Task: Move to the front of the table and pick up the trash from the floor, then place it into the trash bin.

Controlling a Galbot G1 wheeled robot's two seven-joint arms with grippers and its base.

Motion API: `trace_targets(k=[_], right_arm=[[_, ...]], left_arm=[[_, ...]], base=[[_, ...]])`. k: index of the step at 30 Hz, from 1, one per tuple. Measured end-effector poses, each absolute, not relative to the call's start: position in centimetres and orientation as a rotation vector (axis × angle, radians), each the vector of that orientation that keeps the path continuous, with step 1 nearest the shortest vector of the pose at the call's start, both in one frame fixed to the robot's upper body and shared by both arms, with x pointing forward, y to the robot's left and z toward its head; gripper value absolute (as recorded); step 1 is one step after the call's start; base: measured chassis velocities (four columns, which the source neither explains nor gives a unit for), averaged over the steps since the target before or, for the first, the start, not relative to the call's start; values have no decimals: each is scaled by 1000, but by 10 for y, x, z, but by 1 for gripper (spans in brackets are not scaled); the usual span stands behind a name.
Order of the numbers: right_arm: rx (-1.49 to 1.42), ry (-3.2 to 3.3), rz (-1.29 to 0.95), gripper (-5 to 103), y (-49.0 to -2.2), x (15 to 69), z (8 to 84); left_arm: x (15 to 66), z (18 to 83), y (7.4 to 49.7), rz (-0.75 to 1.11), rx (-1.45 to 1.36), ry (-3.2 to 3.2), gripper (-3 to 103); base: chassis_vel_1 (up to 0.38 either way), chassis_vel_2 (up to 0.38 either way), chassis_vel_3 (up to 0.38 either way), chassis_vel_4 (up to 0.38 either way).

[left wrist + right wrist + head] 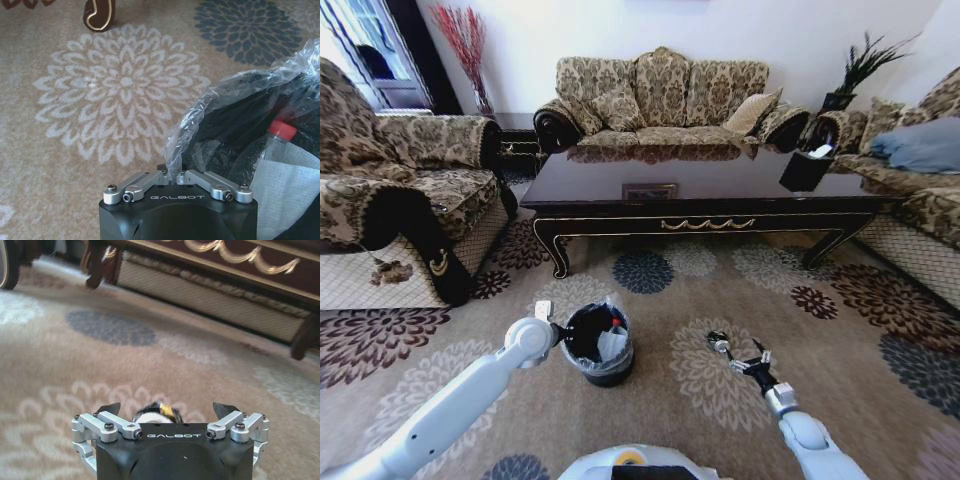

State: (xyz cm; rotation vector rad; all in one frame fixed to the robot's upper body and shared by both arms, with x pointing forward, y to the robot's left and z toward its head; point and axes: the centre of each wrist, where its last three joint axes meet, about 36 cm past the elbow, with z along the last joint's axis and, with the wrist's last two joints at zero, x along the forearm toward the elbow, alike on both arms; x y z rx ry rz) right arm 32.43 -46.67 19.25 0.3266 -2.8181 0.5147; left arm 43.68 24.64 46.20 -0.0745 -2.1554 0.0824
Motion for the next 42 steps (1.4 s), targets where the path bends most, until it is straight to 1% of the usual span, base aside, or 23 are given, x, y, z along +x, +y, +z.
trace_targets(k=[3, 8, 13, 17, 27, 33, 34, 36, 37, 41, 42], right_arm=[[378, -2790, 571, 100, -484, 343, 187], [414, -2769, 632, 100, -500, 363, 188], [458, -2734, 679, 100, -509, 368, 186], [529, -2683, 776, 100, -524, 368, 181], [586, -2642, 842, 100, -531, 384, 181], [595, -2631, 854, 100, -522, 393, 176], [592, -2627, 854, 103, -520, 395, 175], [586, -2616, 865, 95, -519, 401, 172], [586, -2616, 865, 95, -519, 401, 172], [561, -2617, 877, 74, -518, 407, 170], [561, -2617, 877, 74, -518, 407, 170]], left_arm=[[432, 462, 250, 72, -69, -2153, 2], [429, 462, 252, 65, -65, -2153, 2], [427, 460, 252, 63, -63, -2149, 2], [425, 457, 250, 77, -62, -2146, 2], [425, 457, 254, 96, -56, -2154, 2], [424, 459, 257, 93, -50, -2158, 2], [424, 458, 257, 93, -49, -2158, 2], [424, 458, 258, 92, -48, -2155, 2], [424, 458, 258, 92, -48, -2155, 2], [421, 454, 258, 96, -40, -2151, 2], [421, 454, 258, 96, -40, -2151, 2]], base=[[0, 0, 0, 0], [0, 0, 0, 0], [0, 0, 0, 0], [0, 0, 0, 0], [0, 0, 0, 0], [0, 0, 0, 0], [0, 0, 0, 0], [0, 0, 0, 0], [0, 0, 0, 0], [0, 0, 0, 0], [0, 0, 0, 0]])
